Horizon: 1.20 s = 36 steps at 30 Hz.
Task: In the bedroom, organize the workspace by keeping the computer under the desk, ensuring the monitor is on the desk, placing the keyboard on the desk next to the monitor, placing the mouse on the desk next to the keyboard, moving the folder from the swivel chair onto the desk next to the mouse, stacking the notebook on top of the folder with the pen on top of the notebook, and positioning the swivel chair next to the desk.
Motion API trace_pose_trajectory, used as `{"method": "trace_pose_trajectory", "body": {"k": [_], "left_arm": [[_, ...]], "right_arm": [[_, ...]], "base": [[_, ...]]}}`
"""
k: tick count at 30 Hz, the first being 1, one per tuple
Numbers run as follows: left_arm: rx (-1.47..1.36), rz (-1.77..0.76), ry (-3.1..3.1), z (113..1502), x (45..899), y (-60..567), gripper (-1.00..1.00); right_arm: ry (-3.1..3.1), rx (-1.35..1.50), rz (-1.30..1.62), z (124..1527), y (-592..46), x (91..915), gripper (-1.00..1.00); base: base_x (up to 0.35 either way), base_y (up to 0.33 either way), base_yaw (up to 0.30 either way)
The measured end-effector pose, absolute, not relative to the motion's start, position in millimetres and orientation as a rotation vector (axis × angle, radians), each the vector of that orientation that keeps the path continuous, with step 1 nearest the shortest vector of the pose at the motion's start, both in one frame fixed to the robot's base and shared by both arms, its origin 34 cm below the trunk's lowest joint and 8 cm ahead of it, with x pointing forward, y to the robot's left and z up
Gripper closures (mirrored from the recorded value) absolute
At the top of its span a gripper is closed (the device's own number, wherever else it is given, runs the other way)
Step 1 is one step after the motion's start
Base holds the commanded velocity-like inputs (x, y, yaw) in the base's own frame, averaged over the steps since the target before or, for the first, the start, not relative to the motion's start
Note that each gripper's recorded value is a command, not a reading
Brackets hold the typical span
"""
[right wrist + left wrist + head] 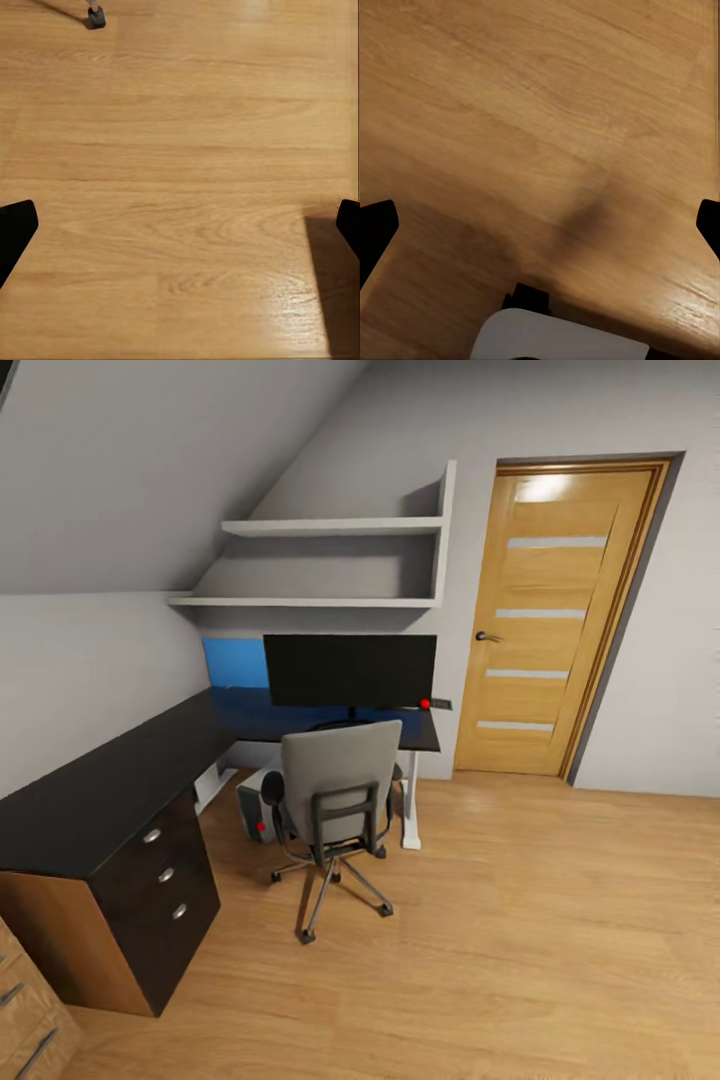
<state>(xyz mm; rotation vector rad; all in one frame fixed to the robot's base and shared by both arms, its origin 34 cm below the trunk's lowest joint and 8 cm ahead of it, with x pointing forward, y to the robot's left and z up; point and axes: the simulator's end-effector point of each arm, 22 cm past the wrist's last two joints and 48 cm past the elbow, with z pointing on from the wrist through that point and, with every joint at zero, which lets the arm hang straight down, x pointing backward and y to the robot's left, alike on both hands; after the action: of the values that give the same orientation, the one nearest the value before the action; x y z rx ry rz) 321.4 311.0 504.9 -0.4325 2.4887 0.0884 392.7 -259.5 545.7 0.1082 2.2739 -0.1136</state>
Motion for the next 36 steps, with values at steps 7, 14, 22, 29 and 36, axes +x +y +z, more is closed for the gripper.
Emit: {"method": "trace_pose_trajectory", "body": {"k": [7,14,22,29,36], "left_arm": [[-0.433,0.09,2.497,503.4,318.4,311.0,-1.0],[-0.433,0.092,2.505,502.0,315.3,311.0,-1.0],[-0.431,0.092,2.506,501.9,315.0,310.8,-1.0],[-0.432,0.094,2.504,502.1,316.0,311.9,-1.0],[-0.431,0.092,2.501,502.7,317.2,311.6,-1.0]], "right_arm": [[2.283,0.107,-0.114,543.4,-259.4,389.6,-1.0],[2.289,0.104,-0.115,541.9,-259.6,387.6,-1.0],[2.289,0.099,-0.114,541.8,-259.6,387.4,-1.0],[2.288,0.095,-0.111,542.1,-258.7,388.2,-1.0],[2.284,0.094,-0.11,542.9,-258.4,389.3,-1.0]], "base": [[0.164,0.0,-0.153],[0.309,0.0,-0.207],[0.315,0.0,-0.288],[0.108,0.0,-0.296],[0.009,0.0,-0.296]]}}
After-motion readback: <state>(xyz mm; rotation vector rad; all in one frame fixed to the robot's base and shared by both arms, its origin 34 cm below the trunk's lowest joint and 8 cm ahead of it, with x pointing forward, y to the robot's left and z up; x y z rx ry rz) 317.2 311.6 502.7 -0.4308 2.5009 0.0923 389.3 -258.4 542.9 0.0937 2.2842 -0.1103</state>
